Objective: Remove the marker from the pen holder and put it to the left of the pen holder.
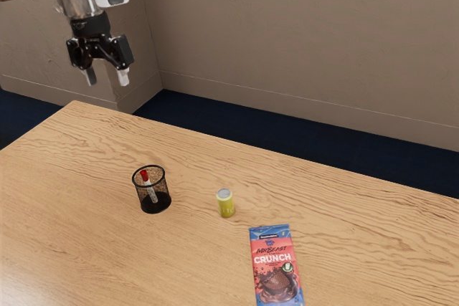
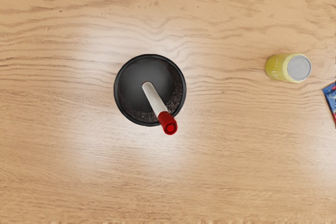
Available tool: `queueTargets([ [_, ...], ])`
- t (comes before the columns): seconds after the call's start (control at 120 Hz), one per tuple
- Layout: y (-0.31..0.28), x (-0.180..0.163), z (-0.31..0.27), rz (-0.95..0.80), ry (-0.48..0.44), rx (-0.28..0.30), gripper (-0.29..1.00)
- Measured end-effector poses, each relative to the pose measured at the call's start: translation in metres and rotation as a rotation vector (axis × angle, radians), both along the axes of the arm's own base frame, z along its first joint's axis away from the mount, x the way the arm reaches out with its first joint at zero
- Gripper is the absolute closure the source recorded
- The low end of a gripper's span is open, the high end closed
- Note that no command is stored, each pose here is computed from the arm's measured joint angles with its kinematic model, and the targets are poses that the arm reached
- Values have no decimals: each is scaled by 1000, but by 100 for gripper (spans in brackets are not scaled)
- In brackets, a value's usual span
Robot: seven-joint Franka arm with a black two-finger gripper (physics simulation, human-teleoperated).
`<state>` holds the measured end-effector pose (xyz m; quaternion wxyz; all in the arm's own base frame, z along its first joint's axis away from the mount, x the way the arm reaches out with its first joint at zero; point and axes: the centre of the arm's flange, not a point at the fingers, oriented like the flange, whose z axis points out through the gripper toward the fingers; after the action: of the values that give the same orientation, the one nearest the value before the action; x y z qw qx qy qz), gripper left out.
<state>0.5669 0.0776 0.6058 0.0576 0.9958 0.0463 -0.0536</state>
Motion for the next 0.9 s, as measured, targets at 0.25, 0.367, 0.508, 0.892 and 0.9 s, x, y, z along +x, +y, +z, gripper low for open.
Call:
queueTargets([
  [0.25,-17,40,-98,-31,136,29,2],
  [0.367,-10,45,-163,-12,218,22,2],
  [0.508,-12,56,-207,9,256,19,4],
  [0.892,-4,61,-265,65,300,25,45],
  [0.9,-3,61,-266,66,301,25,46],
])
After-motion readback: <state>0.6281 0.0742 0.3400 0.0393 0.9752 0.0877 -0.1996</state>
